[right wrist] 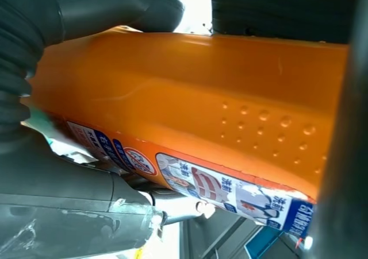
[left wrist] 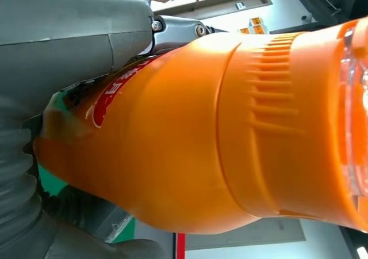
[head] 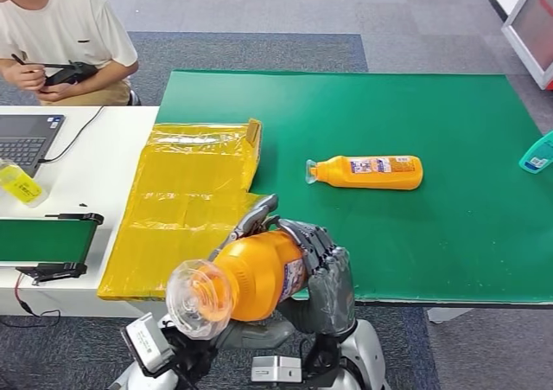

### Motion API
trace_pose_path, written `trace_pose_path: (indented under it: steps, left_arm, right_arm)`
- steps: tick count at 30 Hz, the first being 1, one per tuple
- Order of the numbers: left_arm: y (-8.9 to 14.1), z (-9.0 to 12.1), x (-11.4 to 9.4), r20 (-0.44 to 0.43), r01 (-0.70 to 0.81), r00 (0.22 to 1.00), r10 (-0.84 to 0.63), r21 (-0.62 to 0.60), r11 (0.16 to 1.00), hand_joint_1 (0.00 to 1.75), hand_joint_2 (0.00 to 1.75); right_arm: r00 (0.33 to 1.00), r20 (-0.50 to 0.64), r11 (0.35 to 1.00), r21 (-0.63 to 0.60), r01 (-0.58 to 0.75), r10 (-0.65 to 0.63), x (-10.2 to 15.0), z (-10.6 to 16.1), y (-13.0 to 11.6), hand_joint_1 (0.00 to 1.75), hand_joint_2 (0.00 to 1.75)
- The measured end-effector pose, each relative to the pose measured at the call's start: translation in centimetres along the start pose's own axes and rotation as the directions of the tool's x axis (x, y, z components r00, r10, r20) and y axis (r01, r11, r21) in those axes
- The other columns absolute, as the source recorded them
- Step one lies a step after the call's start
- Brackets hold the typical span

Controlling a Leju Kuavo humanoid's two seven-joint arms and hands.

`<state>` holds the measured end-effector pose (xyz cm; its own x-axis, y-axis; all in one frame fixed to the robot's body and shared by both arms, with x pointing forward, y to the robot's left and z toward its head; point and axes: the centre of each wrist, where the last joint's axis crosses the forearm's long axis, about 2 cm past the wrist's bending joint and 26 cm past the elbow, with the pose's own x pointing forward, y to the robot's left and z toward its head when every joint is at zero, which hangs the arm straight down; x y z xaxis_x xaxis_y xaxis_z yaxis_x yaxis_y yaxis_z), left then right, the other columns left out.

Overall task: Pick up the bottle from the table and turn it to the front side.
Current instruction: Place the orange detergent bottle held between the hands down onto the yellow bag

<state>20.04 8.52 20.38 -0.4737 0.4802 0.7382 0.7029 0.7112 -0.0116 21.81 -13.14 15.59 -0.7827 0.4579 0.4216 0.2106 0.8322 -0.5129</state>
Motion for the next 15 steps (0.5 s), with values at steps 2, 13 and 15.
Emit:
trace_pose_path:
  steps: [2, 13, 15]
  left_arm:
    - [-0.04, -0.09, 0.0, 0.0, 0.005, 1.0, -0.005, -0.004, 1.0, 1.75, 1.75]
    - [-0.07, -0.42, -0.08, 0.003, 0.056, 0.998, -0.056, -0.001, 0.998, 1.75, 1.75]
    - [-0.09, -0.4, -0.1, 0.001, 0.066, 0.998, -0.066, 0.002, 0.998, 1.75, 1.75]
  right_arm:
    - [1.0, 0.002, 1.0, -0.002, -0.016, 0.016, 0.04, 0.0, -0.01, 1.75, 1.75]
    - [0.999, -0.028, 1.0, -0.011, -0.026, 0.026, 0.1, 0.03, 0.05, 1.62, 1.75]
    - [0.999, -0.045, 1.0, -0.009, -0.003, 0.003, 0.05, 0.13, 0.12, 1.47, 1.75]
